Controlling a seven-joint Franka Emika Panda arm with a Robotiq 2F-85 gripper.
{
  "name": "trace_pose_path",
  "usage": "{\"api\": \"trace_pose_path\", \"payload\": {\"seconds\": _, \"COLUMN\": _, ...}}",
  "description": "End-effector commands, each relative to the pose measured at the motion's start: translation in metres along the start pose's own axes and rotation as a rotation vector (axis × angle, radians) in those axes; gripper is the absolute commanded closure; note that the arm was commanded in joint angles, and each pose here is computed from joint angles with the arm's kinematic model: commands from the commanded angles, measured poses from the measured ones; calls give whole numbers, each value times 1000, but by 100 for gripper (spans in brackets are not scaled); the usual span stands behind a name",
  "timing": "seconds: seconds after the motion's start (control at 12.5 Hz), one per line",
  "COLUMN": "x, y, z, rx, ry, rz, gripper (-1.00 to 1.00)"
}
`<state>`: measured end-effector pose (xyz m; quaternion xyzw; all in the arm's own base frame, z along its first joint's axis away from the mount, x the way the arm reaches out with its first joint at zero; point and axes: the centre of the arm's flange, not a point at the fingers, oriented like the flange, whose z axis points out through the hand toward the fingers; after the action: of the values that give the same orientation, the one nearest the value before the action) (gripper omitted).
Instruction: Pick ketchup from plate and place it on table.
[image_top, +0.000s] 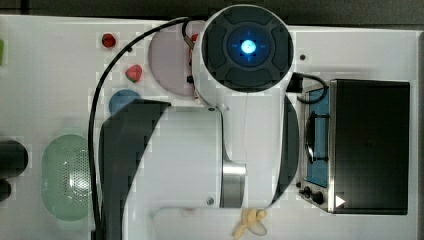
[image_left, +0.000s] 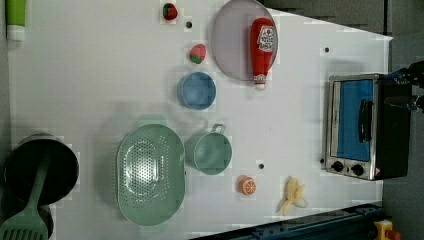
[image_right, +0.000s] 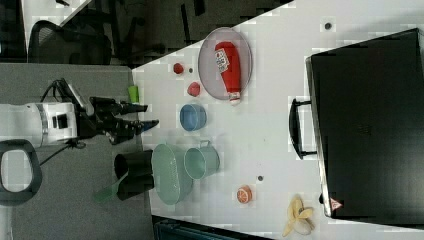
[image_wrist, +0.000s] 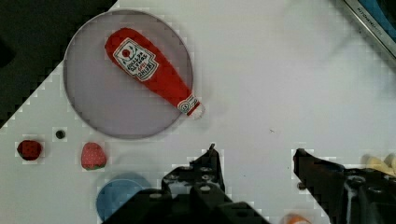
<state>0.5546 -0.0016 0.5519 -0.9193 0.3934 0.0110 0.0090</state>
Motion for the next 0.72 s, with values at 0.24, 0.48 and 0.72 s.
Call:
{"api": "trace_pose_path", "payload": {"seconds": 0.24, "x": -29, "y": 78, "z": -43, "rx": -45, "ry": -70, "rz": 78, "gripper": -99}}
{"api": "trace_pose_path", "payload": {"seconds": 0.48, "x": -26, "y": 58, "z": -21, "rx": -59, "ry": -82, "rz": 44, "gripper": -100}}
{"api": "trace_pose_path", "payload": {"seconds": 0.72, "x": -17, "y": 29, "z": 16, "rx": -73, "ry": -96, "rz": 14, "gripper": -100}}
